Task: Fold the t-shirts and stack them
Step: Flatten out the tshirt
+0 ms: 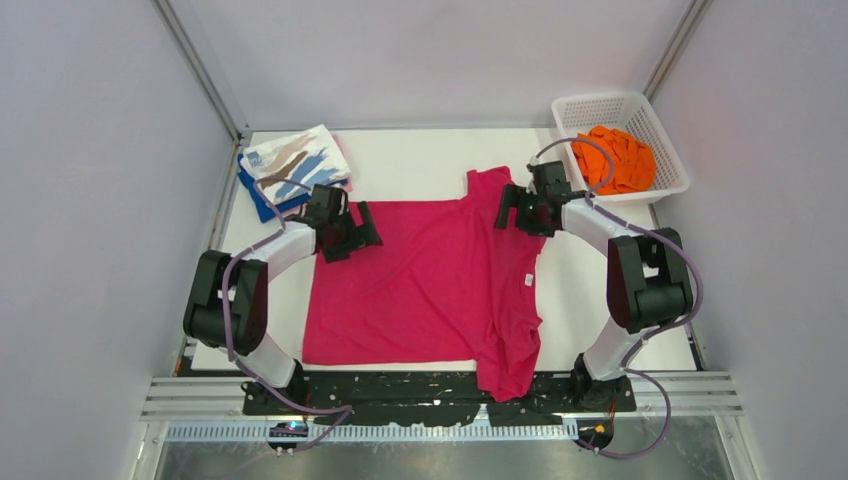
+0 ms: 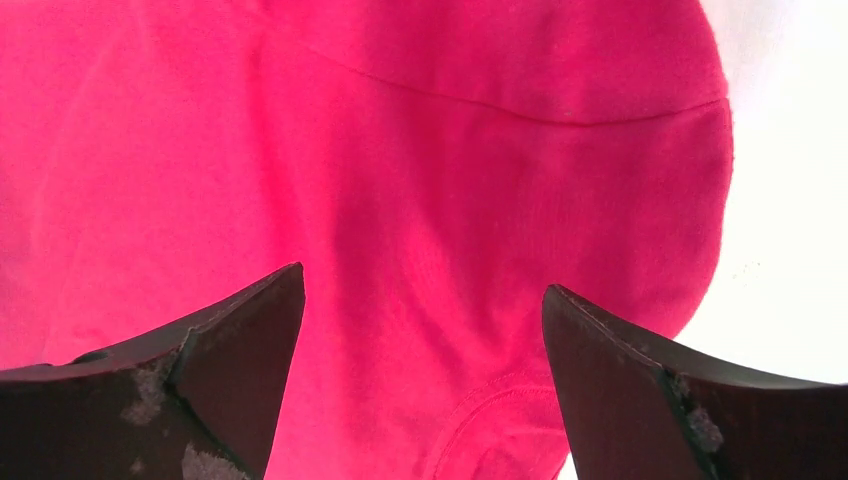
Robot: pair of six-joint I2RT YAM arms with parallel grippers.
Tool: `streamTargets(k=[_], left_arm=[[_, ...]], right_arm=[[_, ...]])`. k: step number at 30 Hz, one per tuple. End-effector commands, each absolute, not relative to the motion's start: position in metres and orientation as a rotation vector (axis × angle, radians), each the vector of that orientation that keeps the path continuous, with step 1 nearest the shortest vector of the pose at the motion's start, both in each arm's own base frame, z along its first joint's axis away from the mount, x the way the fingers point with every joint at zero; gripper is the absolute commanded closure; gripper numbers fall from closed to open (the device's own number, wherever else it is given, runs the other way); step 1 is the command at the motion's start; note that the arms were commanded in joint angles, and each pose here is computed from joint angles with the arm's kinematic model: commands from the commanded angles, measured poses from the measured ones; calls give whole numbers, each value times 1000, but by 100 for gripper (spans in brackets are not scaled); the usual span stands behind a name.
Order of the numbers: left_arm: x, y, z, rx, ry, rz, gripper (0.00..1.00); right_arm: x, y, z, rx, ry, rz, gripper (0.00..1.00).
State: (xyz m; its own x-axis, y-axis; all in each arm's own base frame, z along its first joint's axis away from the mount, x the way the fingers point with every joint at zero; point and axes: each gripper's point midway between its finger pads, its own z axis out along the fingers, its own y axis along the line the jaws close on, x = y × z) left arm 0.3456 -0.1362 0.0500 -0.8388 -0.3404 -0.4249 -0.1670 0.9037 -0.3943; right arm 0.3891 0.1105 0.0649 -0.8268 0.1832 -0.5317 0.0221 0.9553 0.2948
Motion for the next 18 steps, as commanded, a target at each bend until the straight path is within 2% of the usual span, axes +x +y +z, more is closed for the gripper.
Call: streamTargets(k=[1,8,18], left_arm=[[352,-138,44,-400,2563,-536,0],[355,-125,30,-448,2616,-463,0],[370,-114,26,-502,2620,-457,0]], right_arm=[[399,99,52,234,2542,386,5],[421,76,25,316,2625,310,5],[486,65,30,353,2606,298,4]])
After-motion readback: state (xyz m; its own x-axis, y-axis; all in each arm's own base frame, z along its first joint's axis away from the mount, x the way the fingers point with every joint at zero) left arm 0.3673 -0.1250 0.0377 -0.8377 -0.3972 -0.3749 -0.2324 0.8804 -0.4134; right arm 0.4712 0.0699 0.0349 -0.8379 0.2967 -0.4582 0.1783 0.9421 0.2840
